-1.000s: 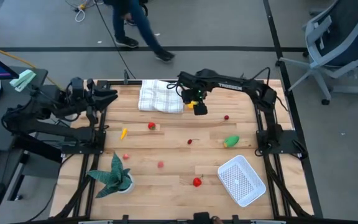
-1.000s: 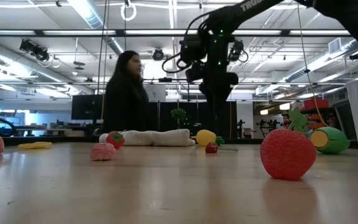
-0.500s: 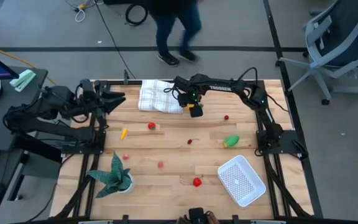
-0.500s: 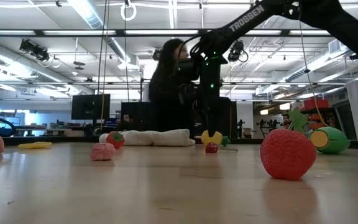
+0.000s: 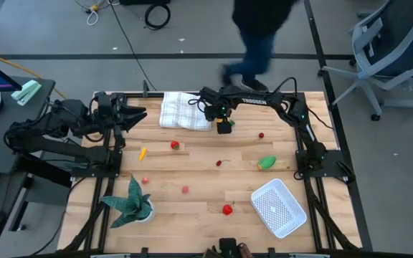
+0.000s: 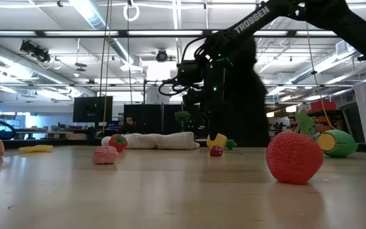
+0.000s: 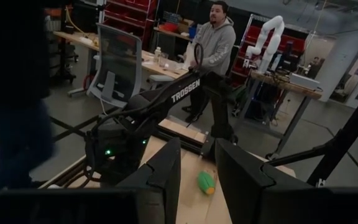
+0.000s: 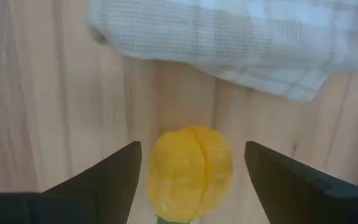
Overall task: Pick and placing Produce into tupperware
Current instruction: Put the pineapple into the white bin
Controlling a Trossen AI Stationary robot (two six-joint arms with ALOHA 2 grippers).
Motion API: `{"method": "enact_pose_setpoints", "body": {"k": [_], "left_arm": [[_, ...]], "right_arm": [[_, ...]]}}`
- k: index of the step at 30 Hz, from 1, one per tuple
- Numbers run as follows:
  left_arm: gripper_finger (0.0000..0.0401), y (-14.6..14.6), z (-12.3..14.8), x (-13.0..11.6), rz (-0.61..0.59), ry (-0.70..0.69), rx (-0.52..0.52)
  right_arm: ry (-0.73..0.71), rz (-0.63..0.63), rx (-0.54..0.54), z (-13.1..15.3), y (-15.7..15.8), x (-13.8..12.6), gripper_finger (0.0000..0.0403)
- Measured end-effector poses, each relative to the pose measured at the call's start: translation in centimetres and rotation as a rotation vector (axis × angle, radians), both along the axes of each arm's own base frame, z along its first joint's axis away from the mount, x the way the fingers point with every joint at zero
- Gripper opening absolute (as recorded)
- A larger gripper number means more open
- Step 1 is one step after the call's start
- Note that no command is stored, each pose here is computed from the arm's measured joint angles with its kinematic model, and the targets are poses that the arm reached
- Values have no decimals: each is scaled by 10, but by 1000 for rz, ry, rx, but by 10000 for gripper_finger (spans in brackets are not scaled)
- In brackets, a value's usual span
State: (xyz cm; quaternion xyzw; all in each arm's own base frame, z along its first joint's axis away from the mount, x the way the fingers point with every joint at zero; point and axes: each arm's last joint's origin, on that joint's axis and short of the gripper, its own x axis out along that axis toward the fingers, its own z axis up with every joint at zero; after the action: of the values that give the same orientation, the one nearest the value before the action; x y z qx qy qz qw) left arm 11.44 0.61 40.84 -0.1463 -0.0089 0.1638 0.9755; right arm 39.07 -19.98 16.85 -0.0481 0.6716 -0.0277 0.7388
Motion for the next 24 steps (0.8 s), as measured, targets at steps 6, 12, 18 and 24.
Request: {"method": "enact_pose_setpoints", "body": {"k": [6,12,18,24], "left_arm": [[107,0,0,0,0,2,0],[107,0,0,0,0,2,0],[107,0,0,0,0,2,0],[107,0,-1,0,0,8,1]], "right_arm": [[2,-58,-12,0,0,0,295],[15,-81,-41,0,-4,-2,295],[16,-104,-38,1,-3,-2,295],[32,-193,-18,0,-2,-5,295]]}}
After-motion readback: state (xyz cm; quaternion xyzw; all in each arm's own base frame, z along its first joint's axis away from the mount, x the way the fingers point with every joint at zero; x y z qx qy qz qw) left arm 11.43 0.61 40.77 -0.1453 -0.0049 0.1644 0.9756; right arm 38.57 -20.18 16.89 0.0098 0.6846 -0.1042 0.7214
